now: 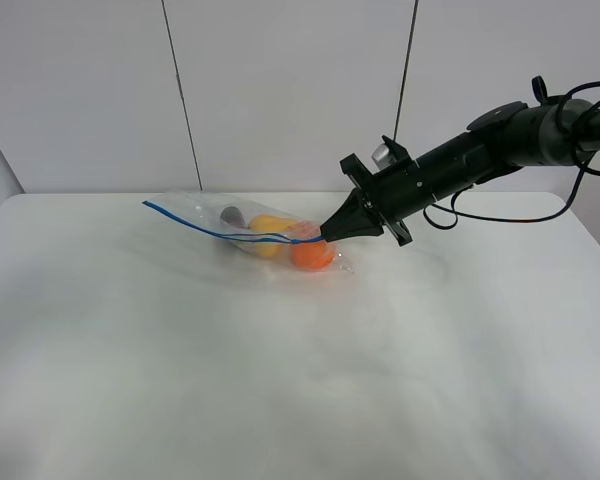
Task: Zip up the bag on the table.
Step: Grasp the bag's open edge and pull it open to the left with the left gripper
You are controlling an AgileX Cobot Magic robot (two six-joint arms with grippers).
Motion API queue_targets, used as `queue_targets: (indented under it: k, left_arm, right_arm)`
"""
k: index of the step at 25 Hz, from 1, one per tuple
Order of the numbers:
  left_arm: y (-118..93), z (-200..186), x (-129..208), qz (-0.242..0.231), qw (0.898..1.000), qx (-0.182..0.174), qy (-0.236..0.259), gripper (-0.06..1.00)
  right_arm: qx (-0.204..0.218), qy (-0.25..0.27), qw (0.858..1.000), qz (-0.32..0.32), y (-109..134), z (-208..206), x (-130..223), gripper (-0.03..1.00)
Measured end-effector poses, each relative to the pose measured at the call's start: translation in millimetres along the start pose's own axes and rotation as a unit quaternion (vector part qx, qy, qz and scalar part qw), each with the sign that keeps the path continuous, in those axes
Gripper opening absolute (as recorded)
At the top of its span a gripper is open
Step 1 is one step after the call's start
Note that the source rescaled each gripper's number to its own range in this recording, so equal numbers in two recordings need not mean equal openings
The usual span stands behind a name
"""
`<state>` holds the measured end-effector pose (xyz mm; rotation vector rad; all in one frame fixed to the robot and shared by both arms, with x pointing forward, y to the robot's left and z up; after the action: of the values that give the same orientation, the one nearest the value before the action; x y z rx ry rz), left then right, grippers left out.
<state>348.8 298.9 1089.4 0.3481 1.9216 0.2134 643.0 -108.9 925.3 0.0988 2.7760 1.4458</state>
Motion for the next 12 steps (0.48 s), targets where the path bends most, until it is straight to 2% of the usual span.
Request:
queue_targets:
  k: [2, 4, 6, 9, 10, 11, 12]
  left_arm:
    - [8, 15, -21, 0.073, 0.997, -0.003, -0.007, 1.00]
    - [14, 34, -37, 0.176, 0.984, -0.008, -0.012, 1.00]
    - [19, 55, -50, 0.287, 0.957, -0.019, -0.022, 1.00]
    - [21, 89, -57, 0.454, 0.891, -0.020, -0.019, 1.00]
    - [20, 101, -57, 0.480, 0.877, -0.014, -0.019, 1.00]
    - [18, 113, -57, 0.498, 0.867, -0.005, -0.019, 1.00]
    - [15, 122, -57, 0.502, 0.864, 0.002, -0.025, 1.00]
  right_arm:
    - [0.000, 0.000, 1.000, 0.000, 0, 0, 0, 0.00]
    - [0.000, 0.000, 1.000, 0.000, 0, 0, 0, 0.00]
    - [0.000, 0.000, 1.000, 0.000, 0, 0, 0, 0.00]
    - [0.000, 0.000, 1.000, 0.000, 0, 0, 0, 0.00]
    - [0.000, 0.000, 1.000, 0.000, 0, 0, 0, 0.00]
    - [0.000, 0.000, 1.000, 0.000, 0, 0, 0, 0.00]
    - [0.000, 0.000, 1.000, 0.000, 0, 0, 0, 0.00]
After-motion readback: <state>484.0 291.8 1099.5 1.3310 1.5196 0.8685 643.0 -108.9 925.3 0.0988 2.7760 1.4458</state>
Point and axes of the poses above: a point on each arm's last joint axis where the gripper is mounted, z pointing out along that axis toward the gripper, y along the wrist's bending axis when the last joint is at zero, x = y × z, the point moved 7 cm from there along z, pointing out along that axis toward the gripper, and after that the axes turned 11 degrees about z, right-handed, at the moved point
